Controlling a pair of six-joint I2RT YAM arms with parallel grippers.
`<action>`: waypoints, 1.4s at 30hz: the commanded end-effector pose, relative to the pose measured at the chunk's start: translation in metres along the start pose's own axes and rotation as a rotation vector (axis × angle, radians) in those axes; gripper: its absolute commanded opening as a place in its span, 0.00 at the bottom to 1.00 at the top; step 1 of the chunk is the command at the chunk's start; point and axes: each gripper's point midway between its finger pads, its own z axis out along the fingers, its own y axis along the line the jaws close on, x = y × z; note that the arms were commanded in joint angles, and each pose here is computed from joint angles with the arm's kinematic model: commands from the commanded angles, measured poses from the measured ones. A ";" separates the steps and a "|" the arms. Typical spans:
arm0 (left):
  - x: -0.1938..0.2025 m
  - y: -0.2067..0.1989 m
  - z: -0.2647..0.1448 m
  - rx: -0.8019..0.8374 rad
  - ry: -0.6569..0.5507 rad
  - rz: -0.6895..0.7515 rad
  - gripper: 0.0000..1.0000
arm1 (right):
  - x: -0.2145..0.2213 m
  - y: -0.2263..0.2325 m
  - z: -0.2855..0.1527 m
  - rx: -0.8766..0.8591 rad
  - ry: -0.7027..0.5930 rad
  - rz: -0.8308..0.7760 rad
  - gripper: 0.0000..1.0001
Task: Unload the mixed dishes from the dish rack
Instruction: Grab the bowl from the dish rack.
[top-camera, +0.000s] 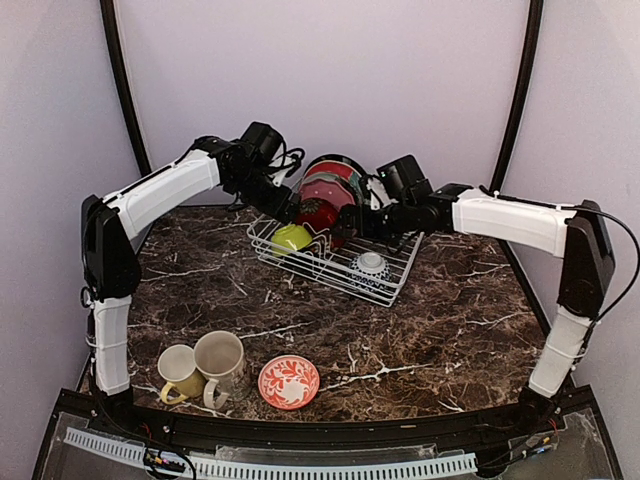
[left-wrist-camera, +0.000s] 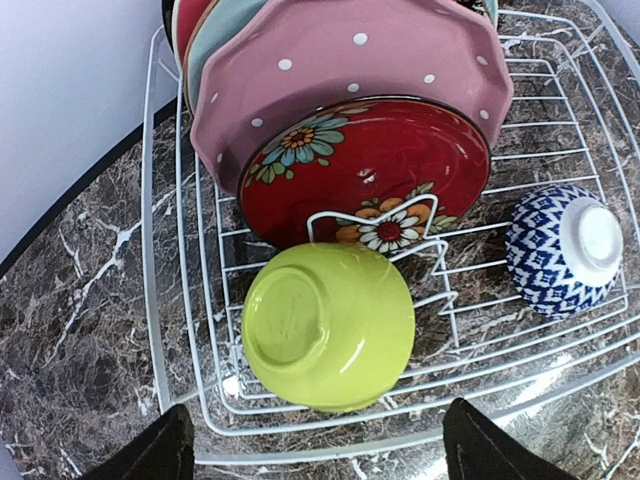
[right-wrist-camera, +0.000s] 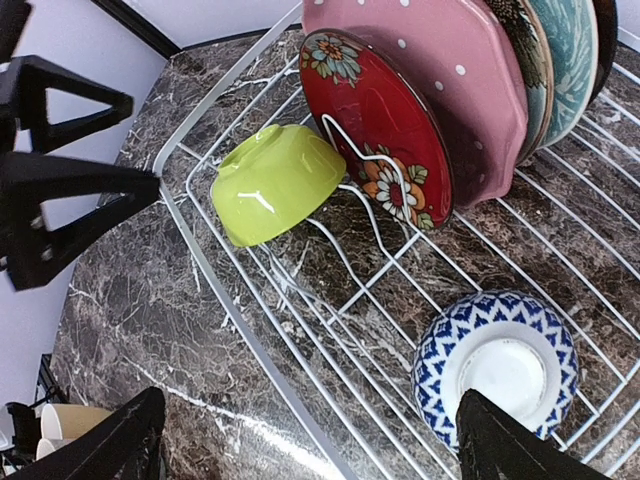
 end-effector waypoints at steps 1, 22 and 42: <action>-0.006 0.003 0.007 -0.038 0.010 0.071 0.83 | -0.001 -0.007 -0.023 0.015 -0.047 -0.026 0.99; 0.027 -0.007 0.101 -0.184 0.182 0.221 0.67 | 0.012 -0.025 -0.025 0.002 -0.043 -0.048 0.99; 0.014 0.000 0.077 -0.213 0.177 0.273 0.42 | 0.014 -0.025 -0.027 -0.022 -0.061 -0.028 0.99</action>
